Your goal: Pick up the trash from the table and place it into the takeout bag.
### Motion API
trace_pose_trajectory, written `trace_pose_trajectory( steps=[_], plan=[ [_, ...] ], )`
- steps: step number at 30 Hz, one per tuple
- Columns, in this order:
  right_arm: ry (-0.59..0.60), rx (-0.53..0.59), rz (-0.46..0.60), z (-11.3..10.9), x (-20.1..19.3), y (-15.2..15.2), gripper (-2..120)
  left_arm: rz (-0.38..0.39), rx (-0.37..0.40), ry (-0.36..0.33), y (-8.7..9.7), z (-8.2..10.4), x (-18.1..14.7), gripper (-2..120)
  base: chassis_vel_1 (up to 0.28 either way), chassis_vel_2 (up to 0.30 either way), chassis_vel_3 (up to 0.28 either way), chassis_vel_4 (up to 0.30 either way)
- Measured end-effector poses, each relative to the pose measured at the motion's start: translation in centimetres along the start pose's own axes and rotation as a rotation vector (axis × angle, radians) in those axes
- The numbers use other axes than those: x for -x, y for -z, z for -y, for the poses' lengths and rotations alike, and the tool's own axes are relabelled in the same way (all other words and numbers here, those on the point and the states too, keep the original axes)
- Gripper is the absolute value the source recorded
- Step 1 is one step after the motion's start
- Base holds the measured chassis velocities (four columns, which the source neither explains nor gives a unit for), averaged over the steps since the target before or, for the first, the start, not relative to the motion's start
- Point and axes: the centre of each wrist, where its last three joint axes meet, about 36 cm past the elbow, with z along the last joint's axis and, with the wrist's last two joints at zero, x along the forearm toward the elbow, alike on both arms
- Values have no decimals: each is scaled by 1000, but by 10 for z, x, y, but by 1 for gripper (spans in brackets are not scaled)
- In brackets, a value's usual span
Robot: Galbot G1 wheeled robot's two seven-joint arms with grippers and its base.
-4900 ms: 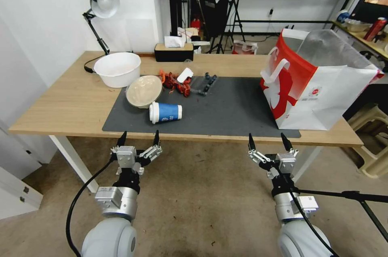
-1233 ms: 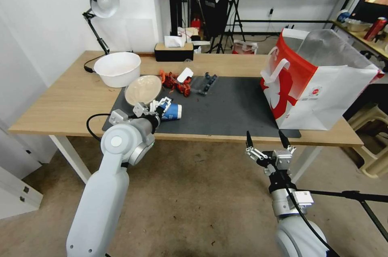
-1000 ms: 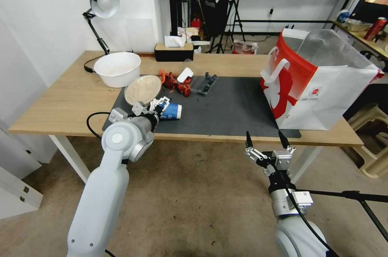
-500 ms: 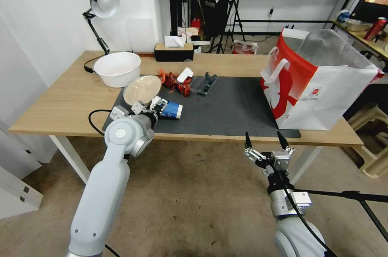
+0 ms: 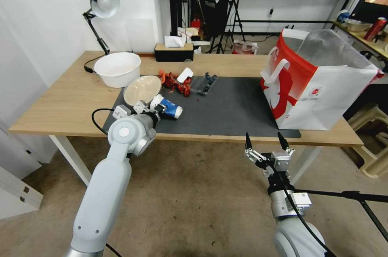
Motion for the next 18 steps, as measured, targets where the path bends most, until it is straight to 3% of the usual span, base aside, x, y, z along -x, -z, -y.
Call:
trace_pose_trajectory(
  steps=[4,9,18],
  plan=[
    [-3,-2,1,1,0,0,100,12,38,-62,-5,2,-7,1,0,0,0,0],
    [-7,-4,2,2,0,0,100,17,91,-180,-12,4,-18,0,0,0,0,0],
    [-15,-5,2,3,0,0,100,-4,198,-280,-18,16,-20,0,0,0,0,0]
  ],
)
